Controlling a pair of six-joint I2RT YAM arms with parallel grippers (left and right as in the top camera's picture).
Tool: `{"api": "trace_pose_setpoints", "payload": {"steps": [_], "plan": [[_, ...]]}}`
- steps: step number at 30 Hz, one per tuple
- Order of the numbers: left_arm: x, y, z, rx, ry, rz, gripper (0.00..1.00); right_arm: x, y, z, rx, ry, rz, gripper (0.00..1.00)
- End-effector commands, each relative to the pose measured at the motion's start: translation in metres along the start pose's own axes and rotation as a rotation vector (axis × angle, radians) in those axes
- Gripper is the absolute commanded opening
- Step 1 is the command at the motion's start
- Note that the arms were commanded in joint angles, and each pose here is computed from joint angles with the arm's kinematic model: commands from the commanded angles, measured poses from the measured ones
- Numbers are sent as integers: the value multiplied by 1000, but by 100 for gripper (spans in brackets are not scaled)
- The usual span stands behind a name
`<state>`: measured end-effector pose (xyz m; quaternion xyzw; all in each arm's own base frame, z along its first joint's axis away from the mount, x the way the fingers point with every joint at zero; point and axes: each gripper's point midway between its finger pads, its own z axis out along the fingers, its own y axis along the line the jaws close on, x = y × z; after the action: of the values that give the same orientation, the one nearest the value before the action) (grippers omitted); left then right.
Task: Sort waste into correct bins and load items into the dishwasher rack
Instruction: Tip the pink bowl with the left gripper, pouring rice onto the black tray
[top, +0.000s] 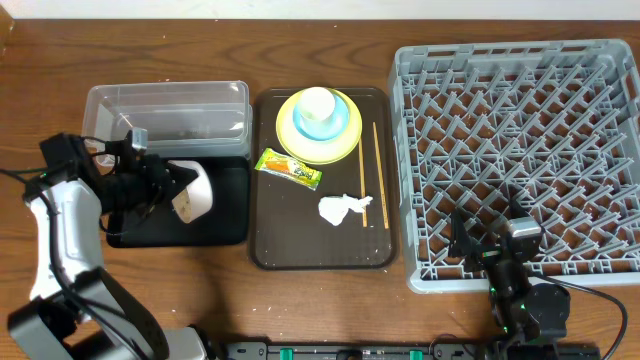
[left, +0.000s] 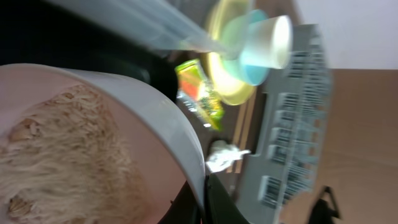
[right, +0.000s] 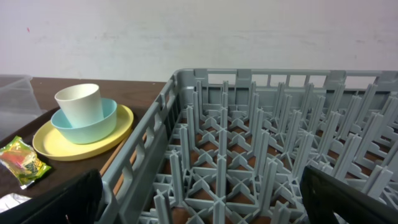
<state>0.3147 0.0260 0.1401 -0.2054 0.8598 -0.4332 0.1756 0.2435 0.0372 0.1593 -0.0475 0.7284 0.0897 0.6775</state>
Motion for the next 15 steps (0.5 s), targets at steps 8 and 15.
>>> {"api": "trace_pose_setpoints", "payload": {"steps": [8, 15], "plan": [[-11, -14, -28, 334, -130, 48, 6, 1, -3, 0, 14, 2, -8, 99], [-14, -10, -43, 457, -227, 36, 7, 1, -3, 0, 14, 2, -8, 99]]}}
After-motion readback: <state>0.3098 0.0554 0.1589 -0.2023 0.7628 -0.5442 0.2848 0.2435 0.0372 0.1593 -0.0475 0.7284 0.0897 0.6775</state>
